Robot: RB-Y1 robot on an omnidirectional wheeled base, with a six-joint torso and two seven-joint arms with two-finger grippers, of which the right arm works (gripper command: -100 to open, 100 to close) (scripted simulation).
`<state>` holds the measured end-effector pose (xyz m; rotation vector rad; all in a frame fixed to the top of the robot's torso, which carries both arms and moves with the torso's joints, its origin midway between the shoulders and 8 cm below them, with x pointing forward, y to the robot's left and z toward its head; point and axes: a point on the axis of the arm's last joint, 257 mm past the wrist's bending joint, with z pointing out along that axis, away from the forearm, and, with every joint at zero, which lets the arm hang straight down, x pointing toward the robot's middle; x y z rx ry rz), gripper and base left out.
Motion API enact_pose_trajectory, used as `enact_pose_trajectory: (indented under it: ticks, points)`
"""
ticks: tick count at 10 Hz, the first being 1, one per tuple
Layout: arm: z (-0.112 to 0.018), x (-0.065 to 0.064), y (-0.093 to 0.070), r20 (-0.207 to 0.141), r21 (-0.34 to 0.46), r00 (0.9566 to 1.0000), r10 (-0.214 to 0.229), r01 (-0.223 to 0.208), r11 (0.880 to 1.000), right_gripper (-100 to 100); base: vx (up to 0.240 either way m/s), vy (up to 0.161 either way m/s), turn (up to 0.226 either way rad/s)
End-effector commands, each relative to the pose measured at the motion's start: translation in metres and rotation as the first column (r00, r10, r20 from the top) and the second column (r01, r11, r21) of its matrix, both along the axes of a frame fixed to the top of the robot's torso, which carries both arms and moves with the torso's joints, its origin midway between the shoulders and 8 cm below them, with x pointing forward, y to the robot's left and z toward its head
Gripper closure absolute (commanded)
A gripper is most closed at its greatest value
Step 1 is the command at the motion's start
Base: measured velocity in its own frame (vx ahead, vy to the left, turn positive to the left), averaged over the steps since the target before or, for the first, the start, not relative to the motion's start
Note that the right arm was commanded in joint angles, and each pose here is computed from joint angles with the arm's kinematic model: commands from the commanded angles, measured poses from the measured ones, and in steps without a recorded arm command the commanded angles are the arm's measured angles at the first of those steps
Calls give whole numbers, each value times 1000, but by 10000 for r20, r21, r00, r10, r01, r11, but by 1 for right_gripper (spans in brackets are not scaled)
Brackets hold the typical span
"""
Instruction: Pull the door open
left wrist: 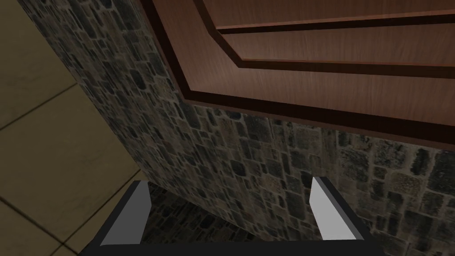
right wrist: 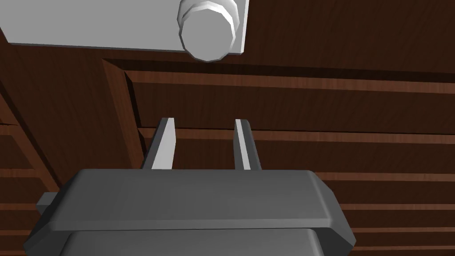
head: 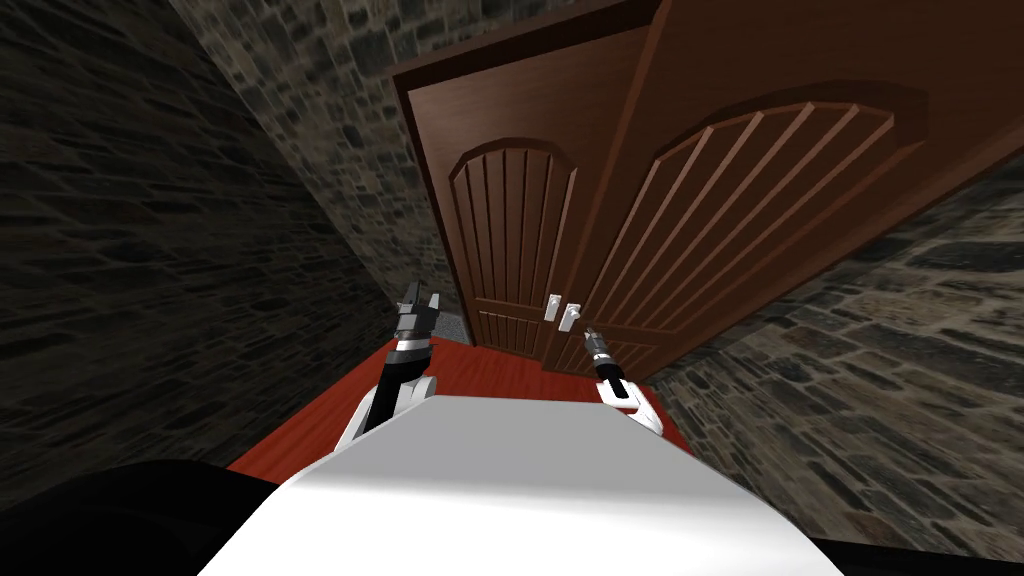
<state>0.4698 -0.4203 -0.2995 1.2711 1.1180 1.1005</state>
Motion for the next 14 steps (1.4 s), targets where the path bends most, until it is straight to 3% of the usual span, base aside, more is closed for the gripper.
enact_pose_trajectory:
  ticks: [1, 2, 3, 6, 11, 12, 13, 14]
  points:
    - [3, 1, 9, 82, 58, 9997, 210, -210, 9998, -100, -205, 75, 55]
    - [2, 1, 6, 52, 31, 9999, 134, -134, 9999, -100, -88, 32, 3]
    - [-8, -9, -13, -181, -48, 9996, -239, 238, 9997, -100, 31, -108, -217]
    - [-12, -13, -24, -274, -107, 9985, -476, 474, 9988, -100, 146, -165, -37]
    - [3, 9, 4, 159, -6, 9999, -41, 41, 10000, -100, 196, 69, 97]
    - [2, 6, -2, 96, -24, 9999, -113, 113, 9999, -100, 83, 52, 20]
    - [2, 6, -2, 96, -24, 9999, -113, 113, 9999, 100, -10, -2, -18]
    - [2, 6, -2, 96, -24, 9999, -113, 113, 9999, 100, -30, -18, 17]
